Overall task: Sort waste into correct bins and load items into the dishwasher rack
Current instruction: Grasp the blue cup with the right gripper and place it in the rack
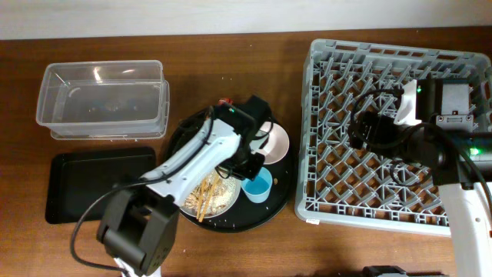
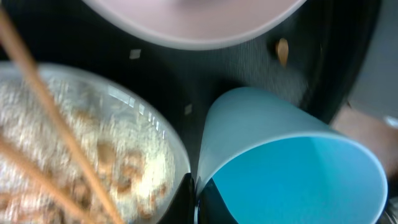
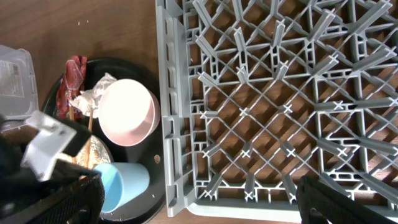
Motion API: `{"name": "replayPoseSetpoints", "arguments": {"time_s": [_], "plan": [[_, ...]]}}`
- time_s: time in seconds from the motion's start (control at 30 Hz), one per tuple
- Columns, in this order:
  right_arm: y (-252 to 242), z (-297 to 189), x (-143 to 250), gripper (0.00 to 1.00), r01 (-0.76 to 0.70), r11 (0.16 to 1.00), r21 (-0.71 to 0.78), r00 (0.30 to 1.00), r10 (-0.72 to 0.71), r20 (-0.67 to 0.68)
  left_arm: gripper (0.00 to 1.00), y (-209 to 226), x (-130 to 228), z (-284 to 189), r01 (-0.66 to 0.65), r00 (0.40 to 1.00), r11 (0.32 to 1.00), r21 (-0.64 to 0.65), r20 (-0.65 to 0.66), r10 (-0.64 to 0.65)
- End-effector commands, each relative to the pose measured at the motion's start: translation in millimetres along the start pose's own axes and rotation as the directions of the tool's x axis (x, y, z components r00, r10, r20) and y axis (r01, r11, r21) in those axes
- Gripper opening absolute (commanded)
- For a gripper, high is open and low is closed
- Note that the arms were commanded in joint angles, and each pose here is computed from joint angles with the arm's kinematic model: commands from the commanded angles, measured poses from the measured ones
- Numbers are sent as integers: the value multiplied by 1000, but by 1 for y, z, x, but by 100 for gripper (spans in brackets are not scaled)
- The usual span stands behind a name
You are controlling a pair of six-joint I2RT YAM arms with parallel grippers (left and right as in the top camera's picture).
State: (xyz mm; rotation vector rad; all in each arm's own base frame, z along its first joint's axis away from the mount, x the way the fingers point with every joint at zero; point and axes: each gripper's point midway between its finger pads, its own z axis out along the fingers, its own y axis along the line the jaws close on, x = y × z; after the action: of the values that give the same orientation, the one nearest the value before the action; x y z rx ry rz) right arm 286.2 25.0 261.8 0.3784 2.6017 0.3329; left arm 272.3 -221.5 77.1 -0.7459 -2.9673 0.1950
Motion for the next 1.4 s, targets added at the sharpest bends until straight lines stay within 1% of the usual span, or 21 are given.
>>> {"name": "replayPoseSetpoints", "arguments": {"time_s": [0.0,0.1,0.17,0.2,0.27,0.33,0.37,0.47,0.57,0.7,0.87,0.9,0.93,0.97,1.0,1.03,1.07,1.13,1.2,1.27,1.37], "plan": [[1,-5,-5,98,-12,1000,-2,1000,12,18,0,22,-12,-81,75,972,995,69,217,-88],[14,-5,-1,98,56,995,-80,998,-56,-1,0,33,-9,-139,54,917,955,291,364,-163],[54,-13,10,100,228,920,-318,971,-241,0,0,7,-12,-187,-203,858,811,548,499,-122],[71,-20,14,95,280,864,-418,955,-297,26,0,3,-12,-206,-290,826,735,613,549,-132],[113,-46,21,85,395,655,-644,905,-399,149,0,-11,-8,-244,-432,774,568,700,612,-166],[135,-63,20,84,455,526,-718,873,-424,243,0,-25,0,-271,-537,743,420,732,645,-175],[149,-78,25,84,517,399,-757,830,-452,329,0,-28,4,-277,-554,741,379,741,647,-180],[172,-106,40,84,598,155,-786,744,-470,474,0,-29,7,-282,-565,740,350,747,646,-185],[189,-111,48,98,650,66,-757,682,-491,543,0,-35,10,-285,-569,748,315,759,637,-184],[206,-91,39,99,674,119,-729,670,-515,535,0,-48,13,-283,-568,765,292,770,624,-157],[218,-87,53,59,626,99,-773,688,-537,488,0,-49,10,-277,-563,765,325,760,628,-145],[216,-83,50,57,636,138,-759,690,-542,479,13,-48,10,-277,-563,764,328,759,629,-145],[205,-75,38,57,648,249,-720,710,-538,454,84,-46,6,-271,-554,762,367,747,633,-139],[193,-73,30,56,655,325,-682,724,-528,444,99,-43,2,-265,-538,763,410,737,632,-134],[177,-72,18,55,644,425,-636,752,-504,425,99,-39,-2,-257,-518,766,459,722,630,-128],[139,-71,-4,55,573,619,-537,819,-426,384,99,-33,-7,-247,-488,769,522,699,627,-121],[110,-70,-16,55,500,732,-462,861,-362,358,99,-29,-10,-242,-472,771,555,685,626,-117],[18,-63,-29,55,253,943,-217,942,-189,278,99,-23,-15,-235,-453,767,607,653,633,-108],[-48,-51,-25,55,4,1000,-11,982,-2,191,99,-21,-16,-234,-451,765,617,645,635,-105],[-123,-39,-10,56,-300,913,276,953,274,128,99,-21,-16,-234,-451,765,617,645,636,-105],[-153,-8,3,56,-362,837,409,919,393,8,99,-21,-16,-234,-451,765,617,645,635,-105]]}}
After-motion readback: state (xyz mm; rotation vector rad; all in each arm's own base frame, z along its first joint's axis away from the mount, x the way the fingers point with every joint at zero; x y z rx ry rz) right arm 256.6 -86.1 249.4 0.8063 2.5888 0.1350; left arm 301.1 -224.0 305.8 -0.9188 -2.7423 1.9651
